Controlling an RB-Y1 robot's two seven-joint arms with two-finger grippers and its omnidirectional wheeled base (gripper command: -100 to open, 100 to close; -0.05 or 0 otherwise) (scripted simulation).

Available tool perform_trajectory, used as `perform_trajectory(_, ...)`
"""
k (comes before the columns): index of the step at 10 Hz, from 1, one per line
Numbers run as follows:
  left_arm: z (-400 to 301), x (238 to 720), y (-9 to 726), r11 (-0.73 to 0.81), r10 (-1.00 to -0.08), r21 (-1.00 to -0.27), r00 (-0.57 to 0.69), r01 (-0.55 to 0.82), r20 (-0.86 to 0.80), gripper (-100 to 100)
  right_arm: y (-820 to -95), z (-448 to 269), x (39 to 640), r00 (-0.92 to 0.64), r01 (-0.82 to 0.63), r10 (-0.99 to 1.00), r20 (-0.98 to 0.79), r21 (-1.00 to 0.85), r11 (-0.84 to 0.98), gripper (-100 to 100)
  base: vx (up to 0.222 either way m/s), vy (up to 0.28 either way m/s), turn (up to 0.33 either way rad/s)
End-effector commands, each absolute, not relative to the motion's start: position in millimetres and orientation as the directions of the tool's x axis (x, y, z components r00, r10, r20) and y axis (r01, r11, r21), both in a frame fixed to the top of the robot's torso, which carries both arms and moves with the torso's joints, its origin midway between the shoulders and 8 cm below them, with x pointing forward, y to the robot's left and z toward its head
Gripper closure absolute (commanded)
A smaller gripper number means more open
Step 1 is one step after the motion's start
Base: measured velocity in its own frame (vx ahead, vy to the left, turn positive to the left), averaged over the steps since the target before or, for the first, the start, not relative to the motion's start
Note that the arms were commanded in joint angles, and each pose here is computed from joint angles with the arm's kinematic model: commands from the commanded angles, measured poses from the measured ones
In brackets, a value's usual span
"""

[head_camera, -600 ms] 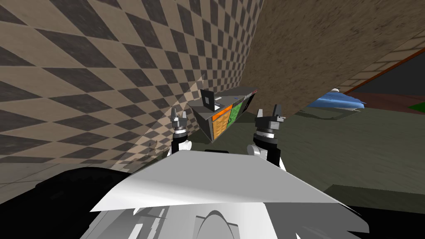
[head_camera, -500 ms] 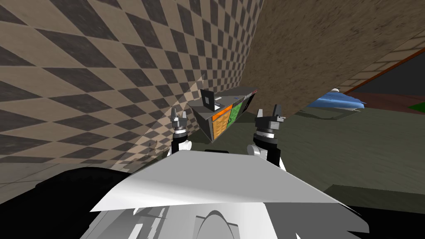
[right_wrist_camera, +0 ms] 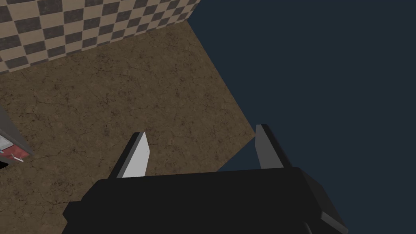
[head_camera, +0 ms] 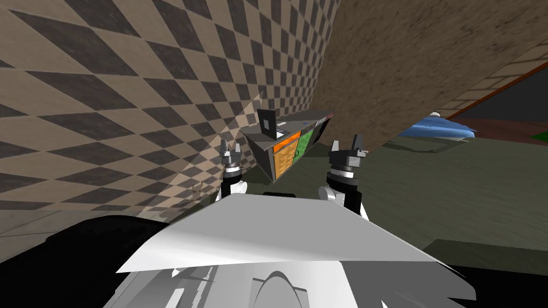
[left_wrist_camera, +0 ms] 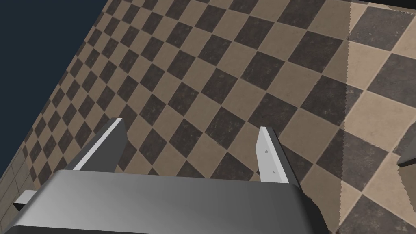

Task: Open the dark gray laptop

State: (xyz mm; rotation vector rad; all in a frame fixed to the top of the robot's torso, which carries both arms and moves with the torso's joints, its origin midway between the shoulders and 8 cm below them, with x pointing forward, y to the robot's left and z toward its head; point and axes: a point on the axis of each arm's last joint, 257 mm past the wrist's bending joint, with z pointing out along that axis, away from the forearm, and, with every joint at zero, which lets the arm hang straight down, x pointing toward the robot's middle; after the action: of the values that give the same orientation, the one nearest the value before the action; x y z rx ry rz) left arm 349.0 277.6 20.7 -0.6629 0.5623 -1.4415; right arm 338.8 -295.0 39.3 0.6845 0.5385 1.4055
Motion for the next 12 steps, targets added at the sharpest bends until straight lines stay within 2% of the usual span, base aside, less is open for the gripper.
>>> perform_trajectory(1, 21, 349, 278, 0.012, -0.997, -0.709, 0.06, 0.705, 0.043, 0, -295, 39, 339, 0.103, -0.701, 0.993, 0.056, 0.712, 0.032, 0, 0.0, 0.0, 0.0)
perform_trajectory(3, 21, 349, 278, 0.012, -0.997, -0.709, 0.06, 0.705, 0.043, 0, -295, 39, 339, 0.103, -0.701, 0.993, 0.056, 0.712, 0.032, 0, 0.0, 0.0, 0.0)
perform_trajectory(4, 17, 356, 281, 0.035, -0.999, -0.73, 0.052, 0.683, 0.0, -100, -295, 39, 339, 0.103, -0.701, 0.993, 0.056, 0.712, 0.032, 0, -0.003, -0.03, -0.064)
perform_trajectory(12, 11, 393, 334, 0.189, -0.982, -0.814, 0.102, 0.549, -0.159, -100, -295, 39, 339, 0.103, -0.701, 0.993, 0.057, 0.713, 0.032, 0, -0.012, -0.079, -0.07)
